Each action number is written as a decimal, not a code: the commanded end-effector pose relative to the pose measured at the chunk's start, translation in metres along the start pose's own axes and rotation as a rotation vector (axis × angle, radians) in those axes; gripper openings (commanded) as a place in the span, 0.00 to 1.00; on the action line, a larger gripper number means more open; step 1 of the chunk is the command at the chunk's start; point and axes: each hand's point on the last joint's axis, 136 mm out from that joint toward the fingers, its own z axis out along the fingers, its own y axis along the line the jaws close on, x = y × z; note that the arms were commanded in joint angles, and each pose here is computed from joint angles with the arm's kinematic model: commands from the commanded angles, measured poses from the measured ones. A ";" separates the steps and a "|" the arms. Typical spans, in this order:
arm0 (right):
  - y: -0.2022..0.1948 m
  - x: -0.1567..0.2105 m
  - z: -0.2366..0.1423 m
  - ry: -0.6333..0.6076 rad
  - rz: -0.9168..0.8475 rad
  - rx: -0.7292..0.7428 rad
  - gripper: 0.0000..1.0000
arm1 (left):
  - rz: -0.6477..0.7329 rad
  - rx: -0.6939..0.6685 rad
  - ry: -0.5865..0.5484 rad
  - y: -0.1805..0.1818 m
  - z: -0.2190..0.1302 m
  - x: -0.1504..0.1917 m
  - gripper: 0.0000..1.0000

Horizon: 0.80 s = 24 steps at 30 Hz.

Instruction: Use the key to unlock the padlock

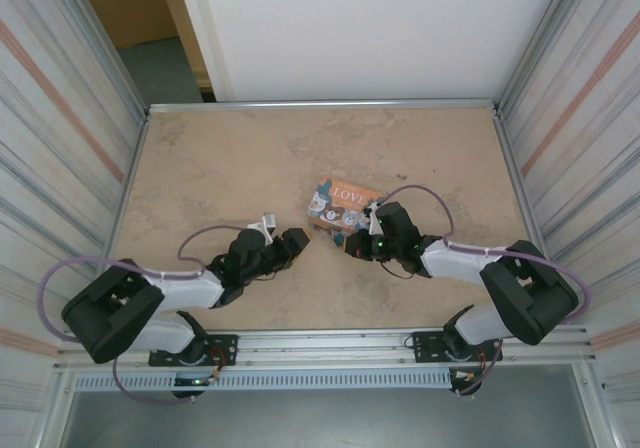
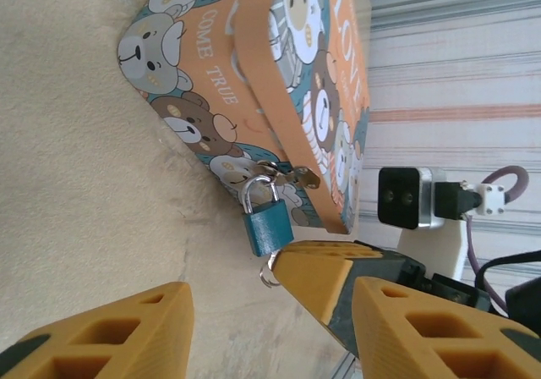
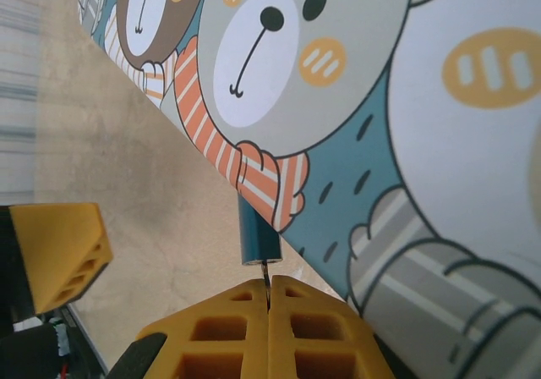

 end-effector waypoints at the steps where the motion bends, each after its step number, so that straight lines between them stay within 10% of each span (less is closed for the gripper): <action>1: 0.017 -0.006 -0.001 0.000 0.030 -0.044 0.00 | -0.016 0.104 0.006 -0.023 0.005 0.000 0.50; 24: 0.020 -0.005 0.004 0.023 0.127 -0.068 0.00 | -0.194 0.163 0.058 -0.010 0.070 0.018 0.38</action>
